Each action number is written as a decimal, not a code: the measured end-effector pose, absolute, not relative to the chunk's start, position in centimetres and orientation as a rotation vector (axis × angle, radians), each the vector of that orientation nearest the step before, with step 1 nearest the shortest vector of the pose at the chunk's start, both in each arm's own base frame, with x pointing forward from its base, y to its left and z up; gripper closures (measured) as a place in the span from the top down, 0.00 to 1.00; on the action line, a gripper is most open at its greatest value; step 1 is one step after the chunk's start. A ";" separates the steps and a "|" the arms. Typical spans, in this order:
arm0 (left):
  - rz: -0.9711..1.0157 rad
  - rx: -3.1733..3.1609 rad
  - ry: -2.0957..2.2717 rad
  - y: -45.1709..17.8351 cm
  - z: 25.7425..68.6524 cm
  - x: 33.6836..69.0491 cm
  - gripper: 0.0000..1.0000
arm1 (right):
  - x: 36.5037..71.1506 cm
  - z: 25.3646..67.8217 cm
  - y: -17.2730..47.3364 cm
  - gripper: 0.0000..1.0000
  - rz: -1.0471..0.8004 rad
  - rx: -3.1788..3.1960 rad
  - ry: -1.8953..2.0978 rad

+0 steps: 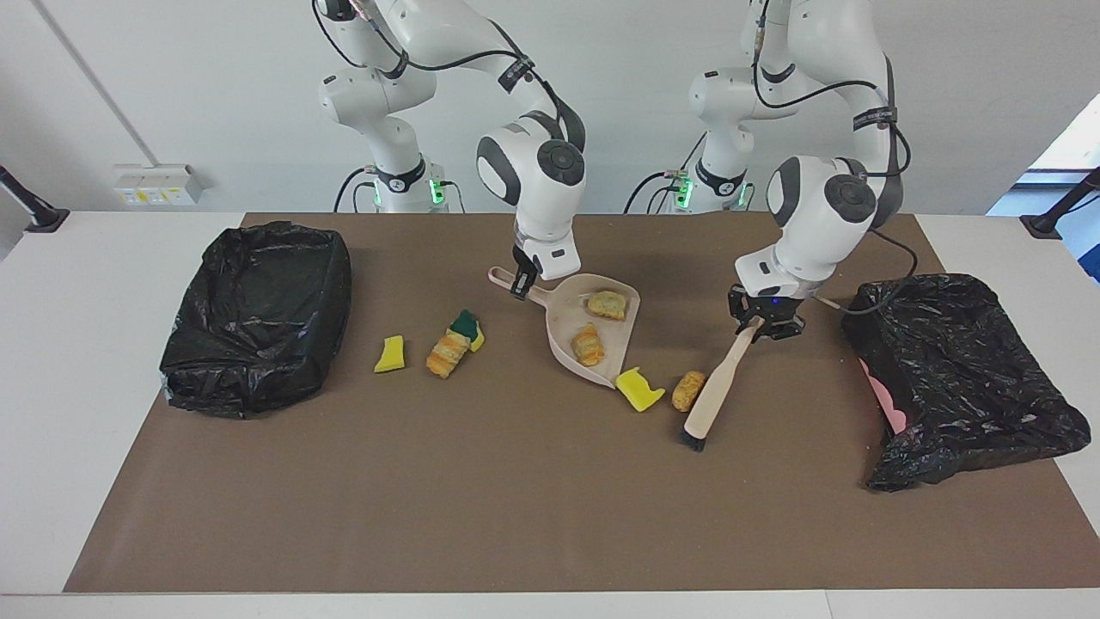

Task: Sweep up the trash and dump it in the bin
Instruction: 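Sweep the bread and sponge into the dustpan with the left gripper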

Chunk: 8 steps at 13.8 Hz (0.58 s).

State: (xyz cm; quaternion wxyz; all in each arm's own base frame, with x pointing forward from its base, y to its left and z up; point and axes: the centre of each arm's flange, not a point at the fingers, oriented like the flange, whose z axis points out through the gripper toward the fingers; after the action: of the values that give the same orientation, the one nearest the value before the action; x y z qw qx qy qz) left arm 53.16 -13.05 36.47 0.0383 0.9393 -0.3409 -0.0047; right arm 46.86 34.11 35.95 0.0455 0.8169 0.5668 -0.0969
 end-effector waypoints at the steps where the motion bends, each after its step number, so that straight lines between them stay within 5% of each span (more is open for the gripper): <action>1: -0.030 2.877 -1.057 -14.4 36.3 52.6 0.28 | 46.9 36.0 34.1 0.32 -0.295 2.490 1.731; 8: -0.229 2.919 -1.021 -24.5 36.3 43.9 0.28 | 46.9 35.9 34.0 0.32 -0.294 2.480 1.731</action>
State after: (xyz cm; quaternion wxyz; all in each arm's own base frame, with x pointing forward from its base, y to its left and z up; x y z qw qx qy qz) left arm 43.91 -24.45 36.33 0.0201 0.9411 -0.3292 -0.0740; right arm 46.92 34.03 35.94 0.0513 0.8150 0.5690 -0.0966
